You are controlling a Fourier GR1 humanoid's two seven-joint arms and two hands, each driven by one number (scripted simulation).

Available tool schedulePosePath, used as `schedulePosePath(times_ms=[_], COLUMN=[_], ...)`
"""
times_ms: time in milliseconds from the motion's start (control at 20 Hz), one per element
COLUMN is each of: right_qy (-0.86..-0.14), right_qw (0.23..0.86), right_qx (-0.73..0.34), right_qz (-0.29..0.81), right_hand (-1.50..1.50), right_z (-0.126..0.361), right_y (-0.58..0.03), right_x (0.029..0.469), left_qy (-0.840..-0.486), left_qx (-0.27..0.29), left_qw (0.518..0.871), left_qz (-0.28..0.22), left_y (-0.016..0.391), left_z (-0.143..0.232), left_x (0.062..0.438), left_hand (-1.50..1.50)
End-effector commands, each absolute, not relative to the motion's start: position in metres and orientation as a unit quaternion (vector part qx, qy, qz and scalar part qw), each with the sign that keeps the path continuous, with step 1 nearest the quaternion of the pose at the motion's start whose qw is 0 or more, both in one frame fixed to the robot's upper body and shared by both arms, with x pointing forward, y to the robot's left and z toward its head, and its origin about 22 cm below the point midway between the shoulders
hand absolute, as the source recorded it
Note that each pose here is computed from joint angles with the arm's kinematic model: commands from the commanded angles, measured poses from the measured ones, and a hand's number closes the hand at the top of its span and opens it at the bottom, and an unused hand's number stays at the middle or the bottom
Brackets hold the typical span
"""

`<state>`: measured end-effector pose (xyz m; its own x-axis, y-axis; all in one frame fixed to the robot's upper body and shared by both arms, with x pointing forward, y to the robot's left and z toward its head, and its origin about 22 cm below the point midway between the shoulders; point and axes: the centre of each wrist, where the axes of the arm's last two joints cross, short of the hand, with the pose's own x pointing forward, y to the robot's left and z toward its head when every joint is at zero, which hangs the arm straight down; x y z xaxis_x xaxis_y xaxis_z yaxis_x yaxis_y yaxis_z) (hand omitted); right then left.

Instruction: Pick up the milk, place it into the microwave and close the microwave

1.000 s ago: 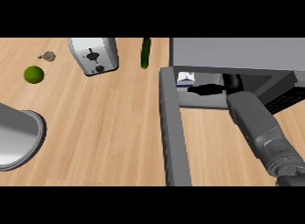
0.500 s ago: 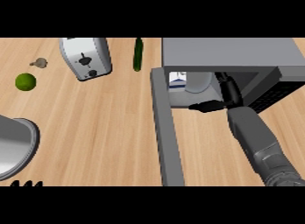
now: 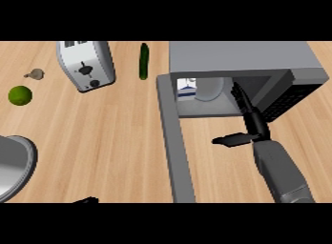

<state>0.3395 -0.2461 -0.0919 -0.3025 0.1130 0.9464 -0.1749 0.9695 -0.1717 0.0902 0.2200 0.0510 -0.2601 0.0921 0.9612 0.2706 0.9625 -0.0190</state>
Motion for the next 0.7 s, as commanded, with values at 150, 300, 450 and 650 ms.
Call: schedulePosePath(times_ms=[150,300,450,650], right_qy=[-0.809,-0.811,-0.813,-0.811], right_qw=[0.574,0.574,0.572,0.574], right_qx=[0.044,0.037,0.021,-0.027], right_qz=[0.120,0.110,0.102,0.106], right_hand=[-1.50,-1.50,-1.50,-1.50], right_z=[-0.102,-0.100,-0.086,-0.075], right_y=[-0.291,-0.291,-0.297,-0.337], right_x=[0.297,0.275,0.265,0.217], left_qy=[-0.770,-0.765,-0.759,-0.745], left_qx=[-0.124,-0.122,-0.113,-0.108], left_qw=[0.613,0.616,0.616,0.620], left_qz=[-0.127,-0.143,-0.180,-0.218], left_y=[0.197,0.176,0.171,0.165], left_z=[0.057,0.047,0.039,0.037], left_x=[0.124,0.131,0.160,0.187], left_hand=[1.50,1.50,1.50,1.50])
